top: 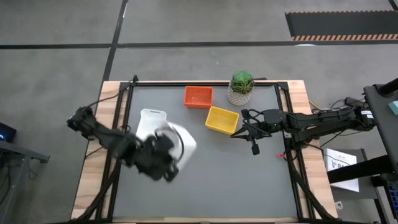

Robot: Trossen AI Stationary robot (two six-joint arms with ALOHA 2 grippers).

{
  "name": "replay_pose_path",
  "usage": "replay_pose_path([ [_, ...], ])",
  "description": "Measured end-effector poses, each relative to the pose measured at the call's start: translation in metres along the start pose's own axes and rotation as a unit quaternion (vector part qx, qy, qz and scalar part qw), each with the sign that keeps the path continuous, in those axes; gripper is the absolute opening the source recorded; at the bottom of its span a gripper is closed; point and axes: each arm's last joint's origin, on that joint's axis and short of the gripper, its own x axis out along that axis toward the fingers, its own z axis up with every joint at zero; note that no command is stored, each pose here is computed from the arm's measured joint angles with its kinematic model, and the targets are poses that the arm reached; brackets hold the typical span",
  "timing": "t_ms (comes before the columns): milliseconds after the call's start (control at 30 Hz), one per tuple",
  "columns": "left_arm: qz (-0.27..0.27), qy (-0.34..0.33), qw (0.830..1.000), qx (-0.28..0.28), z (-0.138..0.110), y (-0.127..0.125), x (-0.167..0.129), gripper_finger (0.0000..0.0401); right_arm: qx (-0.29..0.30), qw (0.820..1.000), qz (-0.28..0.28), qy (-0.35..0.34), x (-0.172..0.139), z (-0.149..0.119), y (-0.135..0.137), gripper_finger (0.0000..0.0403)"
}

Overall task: Stack baskets by color
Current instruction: Stack the bottom stacked white bins on top of the white bin

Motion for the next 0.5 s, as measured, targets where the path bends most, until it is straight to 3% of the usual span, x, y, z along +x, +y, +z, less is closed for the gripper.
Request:
replay_pose_path([
  [200,0.123,0.002,0.99,-0.073,0.043,0.041,-0.015,0.0,-0.002,1.0,0.0,0.0,0.0,0.0,0.0,0.0009],
  [500,0.158,0.068,0.977,-0.124,0.095,0.095,0.006,0.0,-0.006,1.0,0.003,0.01,0.0,-0.002,0.001,0.0009],
])
